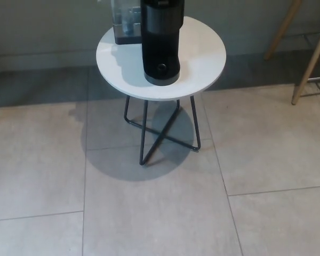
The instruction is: A coffee maker is kept on a small desk and the robot walks towards it and uses its right hand to push down the lid of the coffee maker to close it
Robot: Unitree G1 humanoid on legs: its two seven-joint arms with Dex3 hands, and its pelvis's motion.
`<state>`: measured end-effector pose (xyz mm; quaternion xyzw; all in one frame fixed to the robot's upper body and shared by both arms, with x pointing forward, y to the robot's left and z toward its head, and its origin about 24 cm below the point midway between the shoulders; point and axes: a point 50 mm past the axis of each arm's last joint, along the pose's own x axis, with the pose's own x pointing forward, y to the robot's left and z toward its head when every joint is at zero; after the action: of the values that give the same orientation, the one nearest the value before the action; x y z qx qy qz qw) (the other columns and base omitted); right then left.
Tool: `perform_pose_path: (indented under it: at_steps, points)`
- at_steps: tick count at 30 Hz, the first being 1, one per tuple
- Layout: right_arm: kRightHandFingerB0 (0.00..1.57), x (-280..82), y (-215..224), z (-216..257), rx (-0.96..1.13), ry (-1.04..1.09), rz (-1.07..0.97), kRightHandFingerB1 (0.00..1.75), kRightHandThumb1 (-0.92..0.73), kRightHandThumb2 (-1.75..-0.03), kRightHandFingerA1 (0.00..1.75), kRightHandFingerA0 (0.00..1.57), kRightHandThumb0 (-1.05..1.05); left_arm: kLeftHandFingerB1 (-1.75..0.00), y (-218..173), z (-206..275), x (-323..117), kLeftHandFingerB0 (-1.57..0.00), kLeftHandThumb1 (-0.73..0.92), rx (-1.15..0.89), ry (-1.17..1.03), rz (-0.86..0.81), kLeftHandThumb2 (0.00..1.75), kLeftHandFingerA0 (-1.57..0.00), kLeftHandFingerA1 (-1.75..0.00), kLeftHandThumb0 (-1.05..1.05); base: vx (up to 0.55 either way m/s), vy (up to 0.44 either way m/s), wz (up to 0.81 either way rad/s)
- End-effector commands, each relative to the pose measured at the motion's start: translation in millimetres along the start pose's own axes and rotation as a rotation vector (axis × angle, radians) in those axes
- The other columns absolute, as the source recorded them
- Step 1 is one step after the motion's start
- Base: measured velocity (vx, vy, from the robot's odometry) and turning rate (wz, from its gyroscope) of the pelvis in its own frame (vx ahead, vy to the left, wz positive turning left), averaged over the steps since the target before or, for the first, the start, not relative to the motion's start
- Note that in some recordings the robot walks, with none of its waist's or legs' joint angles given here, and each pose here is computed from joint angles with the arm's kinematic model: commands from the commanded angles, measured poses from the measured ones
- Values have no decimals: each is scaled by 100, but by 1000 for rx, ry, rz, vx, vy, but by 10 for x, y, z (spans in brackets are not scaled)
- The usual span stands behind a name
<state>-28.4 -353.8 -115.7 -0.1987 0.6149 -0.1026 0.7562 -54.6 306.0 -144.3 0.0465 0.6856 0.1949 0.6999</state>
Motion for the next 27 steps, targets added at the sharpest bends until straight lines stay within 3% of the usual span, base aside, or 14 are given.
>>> perform_pose_path:
  at_steps: [1, 5, 6, 9, 10, 11, 15, 16, 17, 18, 19, 21, 22, 27]
  points:
    - [0, -11, -99, 71, 31, -72, -12, 30, -38, -80, 23, 4, -68, -55, 62, 86, -2, -7, 33, 13, -47, 0, 89, -15, -61, -35, 0, 0, 0]
    - [0, -21, -114, 62, 69, -82, 2, 31, -40, -85, 17, 1, -70, -55, 45, 81, -1, -7, 31, 28, -44, 2, 89, -15, -61, -36, 0, 0, 0]
    - [0, -20, -117, 67, 77, -85, 3, 27, -42, -73, 20, 0, -73, -55, 42, 91, 0, -7, 35, 24, -45, -1, 91, -16, -61, -35, 0, 0, 0]
    - [0, -19, -125, 72, 77, -85, 5, 31, -40, -87, 16, 0, -72, -55, 41, 91, 1, -8, 32, 42, -44, 5, 89, -17, -61, -36, 0, 0, 0]
    - [0, -16, -126, 74, 78, -83, 4, 23, -53, -61, 22, 0, -76, -55, 43, 88, 0, -7, 35, 35, -43, 4, 90, -16, -61, -36, 0, 0, 0]
    - [0, -14, -124, 77, 80, -85, 2, 28, -41, -88, 15, 0, -74, -54, 47, 77, -2, -6, 28, 7, -45, -3, 79, -8, -58, -43, 0, 0, 0]
    - [0, -19, -121, 80, 89, -98, 4, 29, -40, -86, 15, 0, -74, -54, 49, 61, -2, -5, 28, -26, -39, -8, 80, -9, -58, -43, 0, 0, 0]
    - [0, -16, -117, 80, 77, -92, 3, 29, -40, -82, 13, 0, -71, -50, 47, 63, -2, -9, 45, -33, -40, -10, 54, -8, -59, -48, 0, 0, 0]
    - [0, -11, -115, 80, 66, -82, 2, 29, -40, -82, 13, 0, -71, -50, 47, 65, -2, -9, 45, -40, -40, -11, 54, -8, -59, -48, 0, 0, 0]
    - [0, -6, -111, 81, 54, -73, -1, 25, -52, -57, 23, 0, -50, -54, 44, 69, -2, -7, 29, -10, -44, -4, 79, -10, -59, -47, 0, 0, 0]
    - [0, -2, -102, 85, 35, -69, -6, 25, -44, -72, 24, 3, -43, -55, 40, 77, -1, -10, 38, -4, -45, -3, 70, -15, -64, -59, 0, 0, 0]
    - [0, -2, -90, 86, 39, -73, -6, 26, -43, -71, 24, 3, -41, -54, 33, 92, 3, -3, 28, -20, -37, -5, 86, -12, -60, -41, 0, 0, 0]
    - [0, -2, -90, 88, 35, -73, -7, 26, -43, -74, 21, 2, -52, -54, 31, 95, 3, -6, 41, -57, -36, -21, 68, -6, -61, -61, 0, 0, 0]
    - [0, -8, -95, 84, 39, -80, -2, 30, -41, -84, 15, 2, -71, -54, 34, 90, 4, -7, 43, -91, -27, -21, 67, -2, -59, -61, 0, 0, 0]
